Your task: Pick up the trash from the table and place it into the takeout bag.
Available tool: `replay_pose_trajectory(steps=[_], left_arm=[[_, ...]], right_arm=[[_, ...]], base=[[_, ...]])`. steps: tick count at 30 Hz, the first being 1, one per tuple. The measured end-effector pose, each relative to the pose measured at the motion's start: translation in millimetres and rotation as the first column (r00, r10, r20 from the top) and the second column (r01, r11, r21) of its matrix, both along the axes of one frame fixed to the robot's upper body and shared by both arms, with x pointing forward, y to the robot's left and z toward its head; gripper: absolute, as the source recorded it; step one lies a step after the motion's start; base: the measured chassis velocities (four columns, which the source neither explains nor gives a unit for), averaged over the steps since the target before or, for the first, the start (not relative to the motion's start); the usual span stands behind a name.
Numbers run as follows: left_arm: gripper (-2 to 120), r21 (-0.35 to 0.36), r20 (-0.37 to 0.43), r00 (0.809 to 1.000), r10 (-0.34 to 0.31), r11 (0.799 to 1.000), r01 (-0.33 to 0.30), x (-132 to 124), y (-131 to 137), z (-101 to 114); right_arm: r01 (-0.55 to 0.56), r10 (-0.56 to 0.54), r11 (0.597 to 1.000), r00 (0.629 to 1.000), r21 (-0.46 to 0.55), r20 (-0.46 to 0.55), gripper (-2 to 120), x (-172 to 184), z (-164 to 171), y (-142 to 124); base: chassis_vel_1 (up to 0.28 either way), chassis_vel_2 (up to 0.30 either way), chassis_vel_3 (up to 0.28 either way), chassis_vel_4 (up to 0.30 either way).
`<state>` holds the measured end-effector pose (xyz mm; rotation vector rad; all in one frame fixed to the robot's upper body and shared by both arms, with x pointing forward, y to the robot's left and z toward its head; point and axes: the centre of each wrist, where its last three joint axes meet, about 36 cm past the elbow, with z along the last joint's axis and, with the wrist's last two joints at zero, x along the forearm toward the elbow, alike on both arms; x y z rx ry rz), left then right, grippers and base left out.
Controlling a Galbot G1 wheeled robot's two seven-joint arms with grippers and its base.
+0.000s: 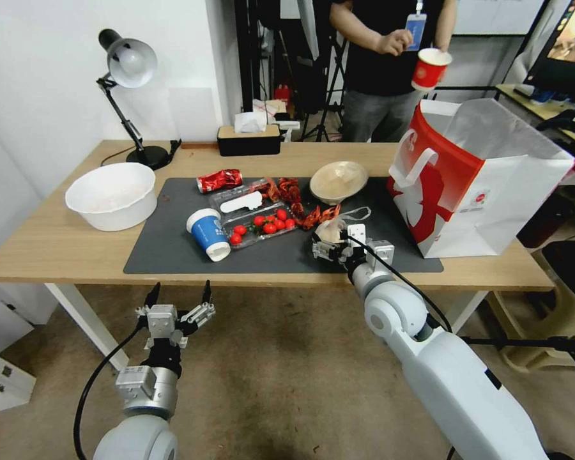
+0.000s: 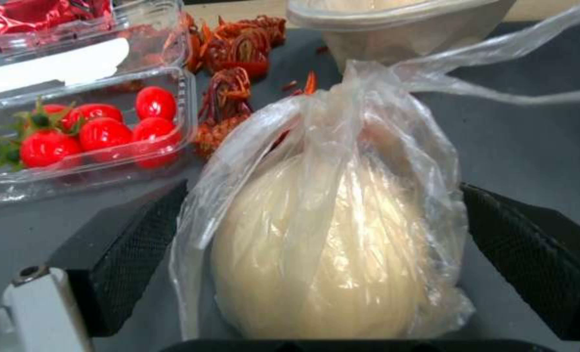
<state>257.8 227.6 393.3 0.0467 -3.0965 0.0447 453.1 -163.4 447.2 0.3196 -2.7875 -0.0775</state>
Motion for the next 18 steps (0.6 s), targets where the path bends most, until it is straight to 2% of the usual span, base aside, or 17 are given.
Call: replay_pose_trajectory(steps=[13, 18], left_arm=[[100, 0.000, -0.003, 1.000, 0.000, 1.000, 0.000, 1.7, 1.1, -2.8], [100, 0.000, -0.005, 1.000, 0.001, 1.000, -0.001, 2.3, 1.2, -4.5]], right_arm=[[-0.003, 0.003, 1.000, 0.999, 0.003, -0.043, 100, 9.5, -8.1, -1.0], [0.001, 0.000, 1.000, 0.999, 0.011, -0.052, 86, 11.0, -9.7, -1.6]], base=[[0.000, 0.000, 0.000, 0.000], [0.000, 0.000, 0.000, 0.000]])
